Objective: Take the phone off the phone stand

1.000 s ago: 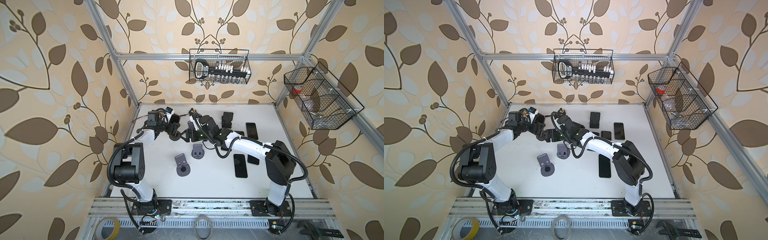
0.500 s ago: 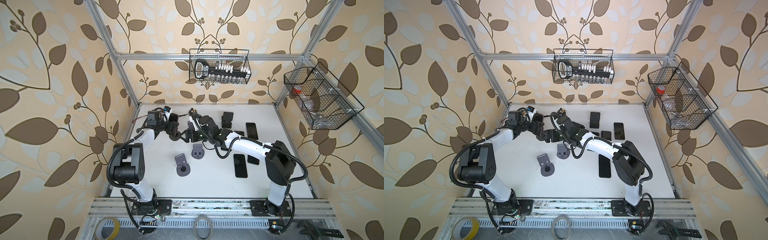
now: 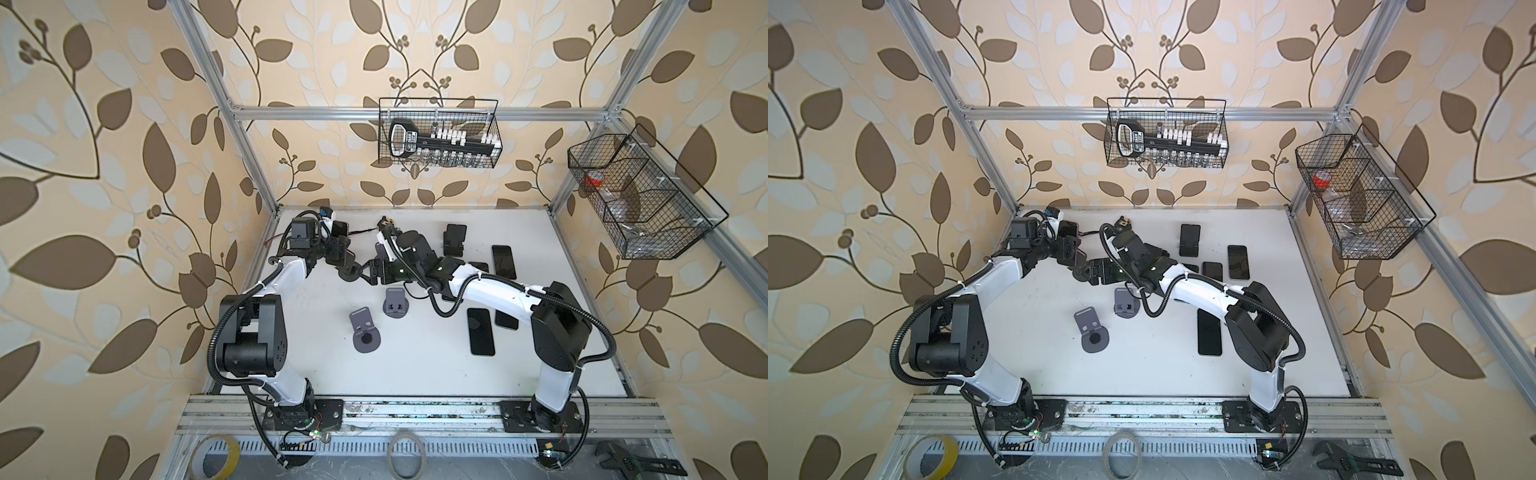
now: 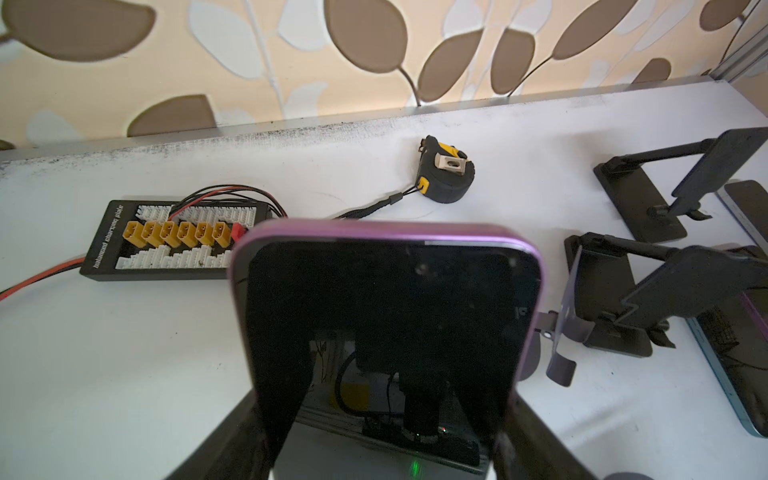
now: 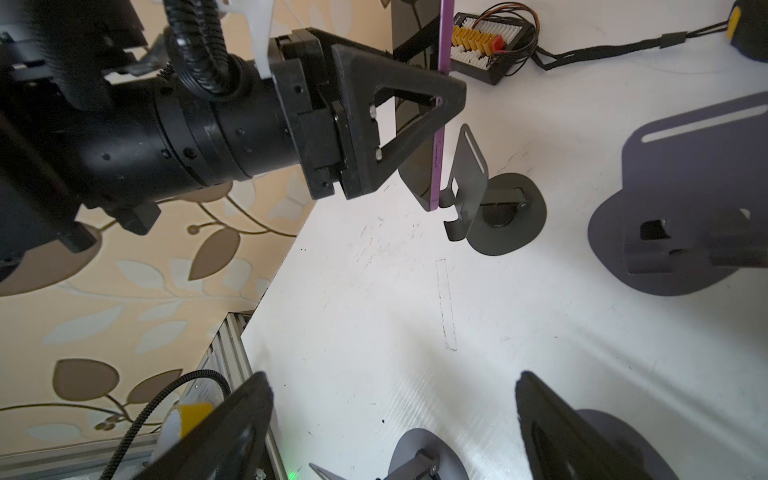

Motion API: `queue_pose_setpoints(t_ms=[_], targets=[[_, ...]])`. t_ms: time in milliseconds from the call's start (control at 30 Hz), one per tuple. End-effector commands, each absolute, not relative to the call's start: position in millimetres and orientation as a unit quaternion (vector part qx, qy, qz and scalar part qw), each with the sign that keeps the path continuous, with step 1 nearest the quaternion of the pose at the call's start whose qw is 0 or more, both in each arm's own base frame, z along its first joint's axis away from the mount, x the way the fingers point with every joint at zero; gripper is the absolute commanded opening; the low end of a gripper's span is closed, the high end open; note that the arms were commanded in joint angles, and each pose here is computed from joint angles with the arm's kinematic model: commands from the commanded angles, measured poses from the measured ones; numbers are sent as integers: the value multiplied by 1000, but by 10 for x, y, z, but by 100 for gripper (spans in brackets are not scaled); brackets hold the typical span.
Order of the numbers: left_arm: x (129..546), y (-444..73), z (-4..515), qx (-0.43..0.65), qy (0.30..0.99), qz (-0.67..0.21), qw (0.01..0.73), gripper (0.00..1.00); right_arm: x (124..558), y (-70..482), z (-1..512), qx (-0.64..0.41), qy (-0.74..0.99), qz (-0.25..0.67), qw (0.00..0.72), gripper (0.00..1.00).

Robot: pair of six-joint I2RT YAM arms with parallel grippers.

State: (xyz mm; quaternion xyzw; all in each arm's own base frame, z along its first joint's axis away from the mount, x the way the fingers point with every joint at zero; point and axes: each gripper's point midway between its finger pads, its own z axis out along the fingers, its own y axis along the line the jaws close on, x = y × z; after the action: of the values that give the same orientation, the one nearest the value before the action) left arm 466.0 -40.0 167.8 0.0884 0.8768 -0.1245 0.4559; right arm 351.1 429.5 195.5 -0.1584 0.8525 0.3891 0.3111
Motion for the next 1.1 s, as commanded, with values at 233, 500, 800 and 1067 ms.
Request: queue_pose_setpoints(t_ms=[233, 500, 800, 1067], targets=[[4725, -378, 2140, 84, 848, -126, 508, 25, 3504, 4347, 2046, -160, 848, 395, 316, 92], [4726, -353, 2128, 76, 849, -121, 508, 0, 3496, 4319, 2049, -160, 848, 392, 318, 92], [4732, -323, 2141, 61, 851, -120, 508, 0, 3481, 4296, 2066, -161, 848, 390, 321, 92], [4738, -311, 2144, 52, 852, -120, 507, 0, 3477, 4289, 2050, -161, 849, 389, 320, 92]])
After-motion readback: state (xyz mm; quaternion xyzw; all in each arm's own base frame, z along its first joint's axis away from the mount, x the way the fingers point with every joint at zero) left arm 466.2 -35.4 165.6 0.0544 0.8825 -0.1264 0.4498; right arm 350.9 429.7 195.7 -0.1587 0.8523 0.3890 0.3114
